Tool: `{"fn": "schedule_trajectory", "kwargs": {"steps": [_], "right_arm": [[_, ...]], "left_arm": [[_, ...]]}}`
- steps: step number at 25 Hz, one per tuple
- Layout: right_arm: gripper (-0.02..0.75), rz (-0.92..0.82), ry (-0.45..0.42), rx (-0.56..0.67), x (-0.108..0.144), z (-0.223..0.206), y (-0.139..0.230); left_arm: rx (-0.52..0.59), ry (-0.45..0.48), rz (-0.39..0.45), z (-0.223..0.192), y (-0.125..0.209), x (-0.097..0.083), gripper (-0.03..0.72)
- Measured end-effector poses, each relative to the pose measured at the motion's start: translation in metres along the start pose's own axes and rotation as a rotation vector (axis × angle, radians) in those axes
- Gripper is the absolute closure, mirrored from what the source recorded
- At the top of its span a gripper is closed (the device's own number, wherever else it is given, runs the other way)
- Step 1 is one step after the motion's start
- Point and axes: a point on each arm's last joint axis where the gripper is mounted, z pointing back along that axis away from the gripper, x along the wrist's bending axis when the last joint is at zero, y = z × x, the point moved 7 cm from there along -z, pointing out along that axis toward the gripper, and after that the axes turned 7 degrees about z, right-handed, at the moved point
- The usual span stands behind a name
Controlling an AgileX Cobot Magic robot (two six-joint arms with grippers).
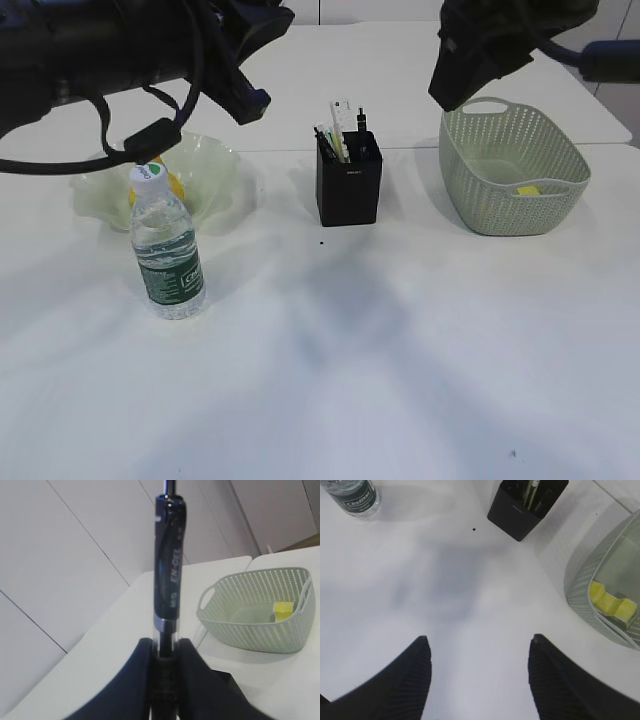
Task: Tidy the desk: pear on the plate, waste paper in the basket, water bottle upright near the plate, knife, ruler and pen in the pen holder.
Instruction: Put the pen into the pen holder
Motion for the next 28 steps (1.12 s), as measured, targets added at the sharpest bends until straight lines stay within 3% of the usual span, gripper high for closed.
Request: {"fn": "schedule_trajectory", "kwargs": {"steps": [5, 14, 20, 28], "right_arm": [[0.280, -0.053, 0.004, 0.020, -0.006, -0.004, 0.007], [0.279, -0.098, -0.031, 0.199, -0.002, -0.043, 0.053], [0.278, -0.092, -0.030, 0.238, -0.001, -0.050, 0.063], [0.278, -0.094, -0.026, 0.237, -0.002, -0.050, 0.063]], "left_arm": [[0.005, -0.023, 0.073, -0.002, -0.002, 0.005, 0.617], [0.022, -0.067, 0.240, -0.038, -0.001, 0.020, 0.617], [-0.060, -0.048, 0.381, -0.069, 0.001, 0.017, 0.617], [-0.147, -0.017, 0.458, -0.102, 0.014, 0.011, 0.617]]}}
